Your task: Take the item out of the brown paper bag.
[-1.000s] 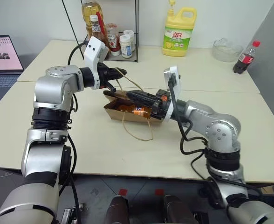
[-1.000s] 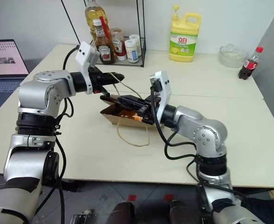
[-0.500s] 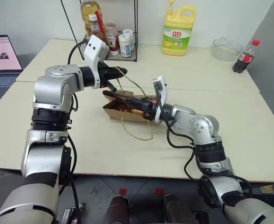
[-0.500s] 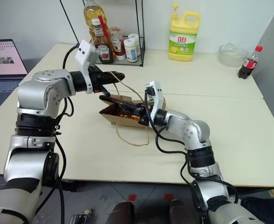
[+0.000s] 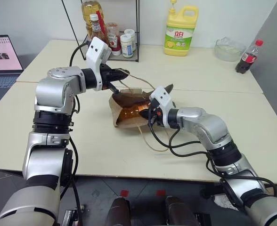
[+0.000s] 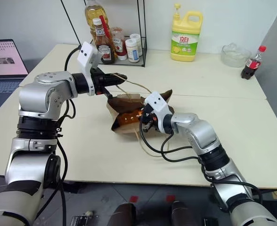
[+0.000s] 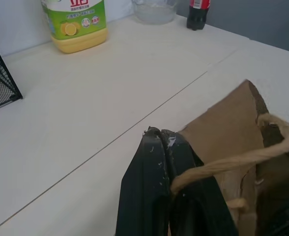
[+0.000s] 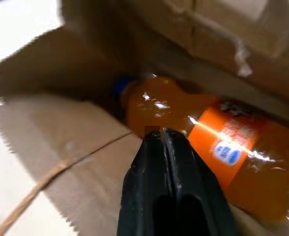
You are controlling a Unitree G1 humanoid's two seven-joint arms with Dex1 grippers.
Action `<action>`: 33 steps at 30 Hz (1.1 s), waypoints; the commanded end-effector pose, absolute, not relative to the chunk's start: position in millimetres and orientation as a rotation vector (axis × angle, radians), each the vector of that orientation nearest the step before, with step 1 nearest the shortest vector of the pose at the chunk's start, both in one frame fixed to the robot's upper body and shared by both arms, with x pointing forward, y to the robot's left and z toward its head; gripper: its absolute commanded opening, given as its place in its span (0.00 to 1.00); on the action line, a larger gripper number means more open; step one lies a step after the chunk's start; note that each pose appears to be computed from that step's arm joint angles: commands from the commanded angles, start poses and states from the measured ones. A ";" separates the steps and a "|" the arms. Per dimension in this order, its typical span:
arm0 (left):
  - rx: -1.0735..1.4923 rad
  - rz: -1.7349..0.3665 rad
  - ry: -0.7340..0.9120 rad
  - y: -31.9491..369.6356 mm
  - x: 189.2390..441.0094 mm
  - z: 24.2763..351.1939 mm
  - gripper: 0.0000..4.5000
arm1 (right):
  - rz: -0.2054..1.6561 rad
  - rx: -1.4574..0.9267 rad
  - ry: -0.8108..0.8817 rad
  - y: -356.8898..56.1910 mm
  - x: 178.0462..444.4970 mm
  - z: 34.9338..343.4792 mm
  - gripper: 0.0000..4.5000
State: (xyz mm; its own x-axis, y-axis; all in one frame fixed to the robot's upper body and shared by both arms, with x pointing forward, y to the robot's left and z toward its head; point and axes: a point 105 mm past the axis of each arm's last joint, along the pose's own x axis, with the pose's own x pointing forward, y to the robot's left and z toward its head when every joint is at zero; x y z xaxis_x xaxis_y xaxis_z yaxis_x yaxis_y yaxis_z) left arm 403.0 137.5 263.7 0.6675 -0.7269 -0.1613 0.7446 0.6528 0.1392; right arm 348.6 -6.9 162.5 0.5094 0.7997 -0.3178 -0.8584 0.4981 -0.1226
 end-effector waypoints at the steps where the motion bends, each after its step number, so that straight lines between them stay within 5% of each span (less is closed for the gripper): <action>1: 0.209 -0.857 0.032 132.5 399.9 278.0 0.00 | 0.969 -0.428 0.184 -13.3 352.8 163.7 0.01; 5: 0.209 -0.859 0.030 130.6 400.6 277.3 0.00 | 0.948 -0.632 0.129 -18.8 360.0 158.9 0.01; 18: 0.207 -0.847 0.027 132.5 401.3 276.8 0.00 | 1.000 -1.126 -0.092 -13.8 365.8 155.0 0.96; 33: 0.200 -0.840 0.020 129.7 402.3 276.5 0.00 | 1.054 -1.453 -0.158 10.3 392.3 139.0 0.98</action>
State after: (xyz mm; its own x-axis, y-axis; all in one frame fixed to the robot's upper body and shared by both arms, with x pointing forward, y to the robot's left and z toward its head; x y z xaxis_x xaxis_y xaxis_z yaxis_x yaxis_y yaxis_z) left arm 405.4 131.1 262.6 0.6707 -0.7277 -0.1437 0.7417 0.6562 0.1384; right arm 388.0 10.5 137.8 0.5575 0.6625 -0.5003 -0.5042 -0.2087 -0.8380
